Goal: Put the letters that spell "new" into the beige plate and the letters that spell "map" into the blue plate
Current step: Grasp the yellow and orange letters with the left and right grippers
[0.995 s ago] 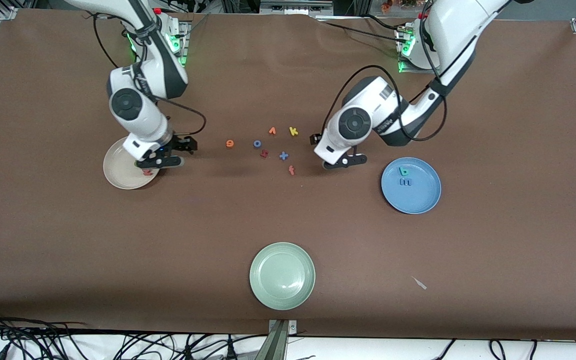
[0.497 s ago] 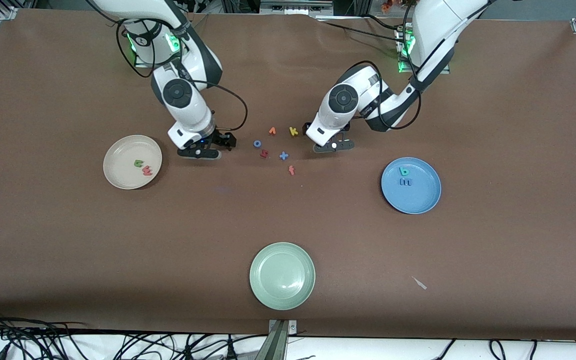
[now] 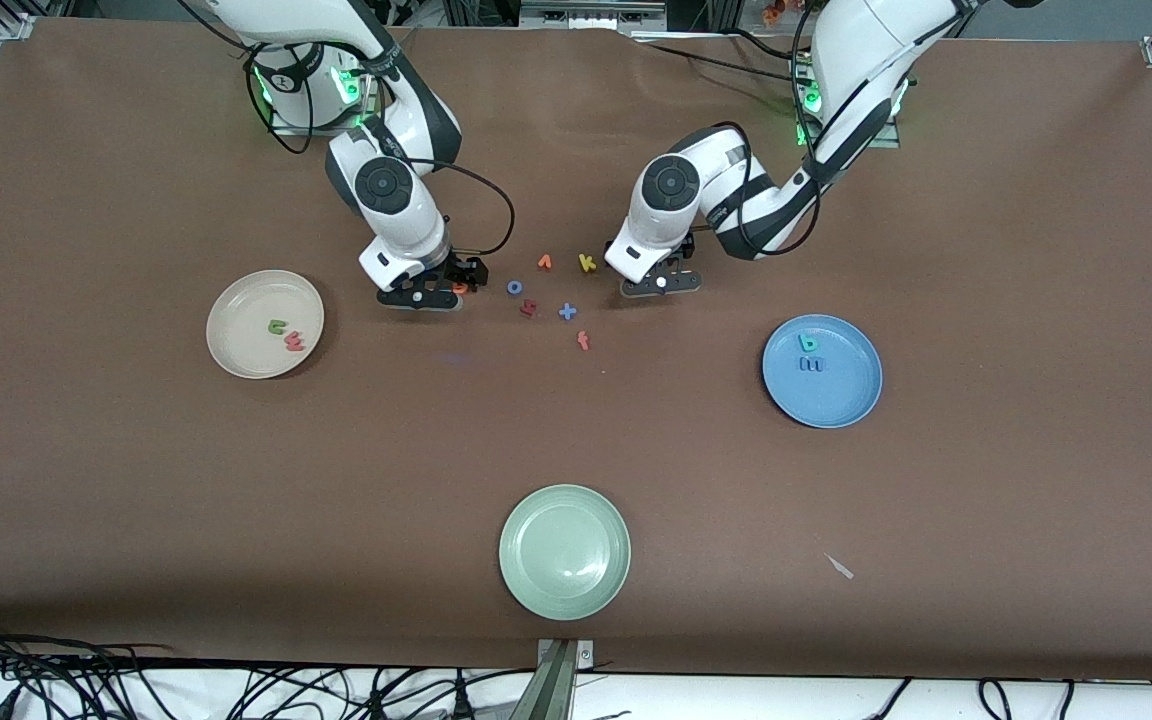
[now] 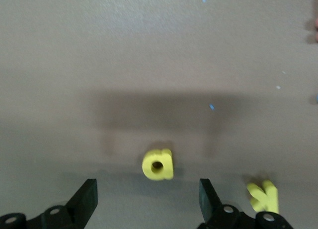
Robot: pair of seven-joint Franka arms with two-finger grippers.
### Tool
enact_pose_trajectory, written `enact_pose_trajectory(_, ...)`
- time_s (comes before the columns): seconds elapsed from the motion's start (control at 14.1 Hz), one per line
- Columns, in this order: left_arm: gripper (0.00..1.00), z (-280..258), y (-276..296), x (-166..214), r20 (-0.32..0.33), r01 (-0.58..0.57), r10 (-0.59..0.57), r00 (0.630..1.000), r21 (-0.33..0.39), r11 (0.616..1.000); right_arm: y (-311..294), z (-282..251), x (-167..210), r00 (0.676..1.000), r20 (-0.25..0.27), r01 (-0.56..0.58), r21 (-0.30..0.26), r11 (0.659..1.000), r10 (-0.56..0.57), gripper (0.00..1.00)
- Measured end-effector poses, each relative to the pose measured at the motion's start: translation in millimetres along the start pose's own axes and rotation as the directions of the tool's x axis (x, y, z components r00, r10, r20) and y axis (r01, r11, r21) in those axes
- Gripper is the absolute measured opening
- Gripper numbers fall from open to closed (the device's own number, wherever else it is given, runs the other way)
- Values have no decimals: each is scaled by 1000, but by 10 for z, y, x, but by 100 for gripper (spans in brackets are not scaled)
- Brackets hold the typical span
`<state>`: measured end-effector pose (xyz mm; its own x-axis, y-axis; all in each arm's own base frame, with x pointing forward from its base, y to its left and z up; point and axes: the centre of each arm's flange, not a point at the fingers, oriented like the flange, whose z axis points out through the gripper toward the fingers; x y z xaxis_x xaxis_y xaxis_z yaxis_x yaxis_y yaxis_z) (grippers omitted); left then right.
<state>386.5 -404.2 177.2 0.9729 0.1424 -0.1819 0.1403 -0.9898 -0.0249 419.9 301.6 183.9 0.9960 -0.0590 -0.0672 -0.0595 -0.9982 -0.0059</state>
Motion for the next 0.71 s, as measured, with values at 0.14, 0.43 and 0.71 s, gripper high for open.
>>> enact_pose_trajectory(0.14,88,67,-1,-8,-16,12,-12,1000,12,1000,-7,54,-20,1000,8,3,-5,1000,-3,95)
enact_pose_trajectory(0.43,80,58,15,18,-20,33,-33,999,6,999,-48,95,-61,1000,11,14,-7,1000,-14,78)
enact_pose_trajectory(0.71,38,25,39,39,-25,52,-52,998,-2,999,-78,100,-77,1000,5,20,-3,1000,-20,70)
